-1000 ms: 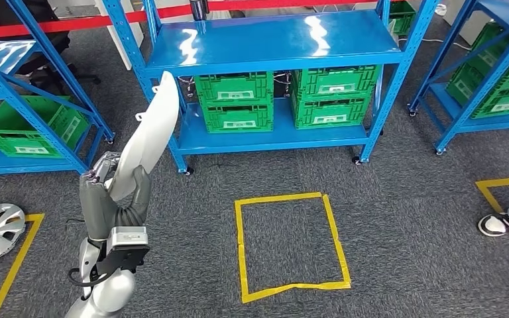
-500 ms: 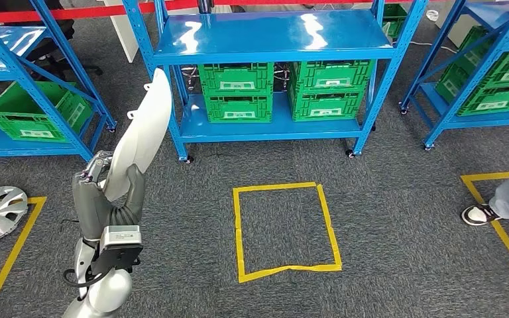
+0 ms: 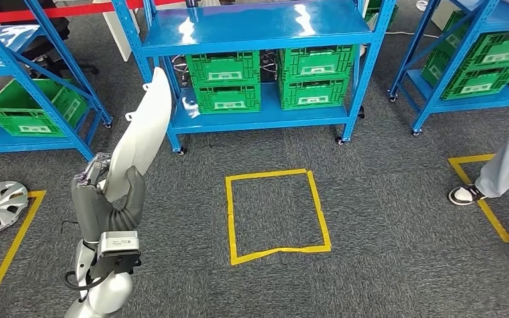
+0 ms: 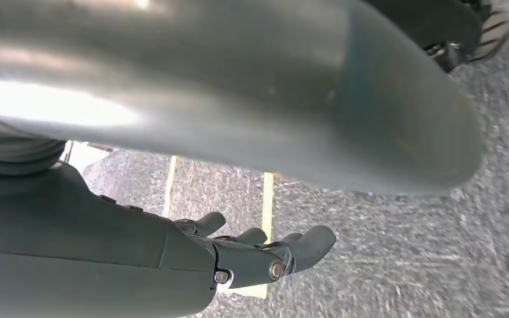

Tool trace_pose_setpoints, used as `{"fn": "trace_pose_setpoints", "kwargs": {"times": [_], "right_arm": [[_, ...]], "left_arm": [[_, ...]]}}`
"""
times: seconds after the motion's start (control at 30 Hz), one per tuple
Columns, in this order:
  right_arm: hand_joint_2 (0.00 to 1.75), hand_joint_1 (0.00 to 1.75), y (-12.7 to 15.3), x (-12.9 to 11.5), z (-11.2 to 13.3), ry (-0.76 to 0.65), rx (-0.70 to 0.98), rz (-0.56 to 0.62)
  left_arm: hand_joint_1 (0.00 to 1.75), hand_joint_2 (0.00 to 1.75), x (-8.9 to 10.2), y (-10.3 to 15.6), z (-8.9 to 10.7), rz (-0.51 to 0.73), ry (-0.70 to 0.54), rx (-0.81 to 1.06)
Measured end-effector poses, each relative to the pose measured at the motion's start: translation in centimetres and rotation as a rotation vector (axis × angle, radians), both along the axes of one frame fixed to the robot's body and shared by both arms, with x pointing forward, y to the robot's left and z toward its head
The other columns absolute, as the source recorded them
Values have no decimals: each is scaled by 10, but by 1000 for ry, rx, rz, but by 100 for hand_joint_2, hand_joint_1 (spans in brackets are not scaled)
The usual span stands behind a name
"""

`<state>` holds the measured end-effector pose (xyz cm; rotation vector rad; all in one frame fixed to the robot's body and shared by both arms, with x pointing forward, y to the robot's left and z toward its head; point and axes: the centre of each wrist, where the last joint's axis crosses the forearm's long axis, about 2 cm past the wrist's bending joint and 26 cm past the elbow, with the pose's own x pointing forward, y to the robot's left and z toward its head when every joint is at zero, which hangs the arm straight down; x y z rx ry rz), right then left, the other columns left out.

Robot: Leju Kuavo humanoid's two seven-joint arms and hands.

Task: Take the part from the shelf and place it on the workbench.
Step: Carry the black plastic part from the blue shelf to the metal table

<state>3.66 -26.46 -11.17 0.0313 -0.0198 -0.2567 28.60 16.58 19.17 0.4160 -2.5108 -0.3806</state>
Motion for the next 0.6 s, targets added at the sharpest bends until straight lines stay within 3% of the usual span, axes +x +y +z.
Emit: {"fn": "trace_pose_setpoints", "kwargs": {"times": [0.6], "right_arm": [[0,0,-1,-4,0,-36,12,-1]], "left_arm": [[175,175,-8,-1,-3,2,14,15]]}}
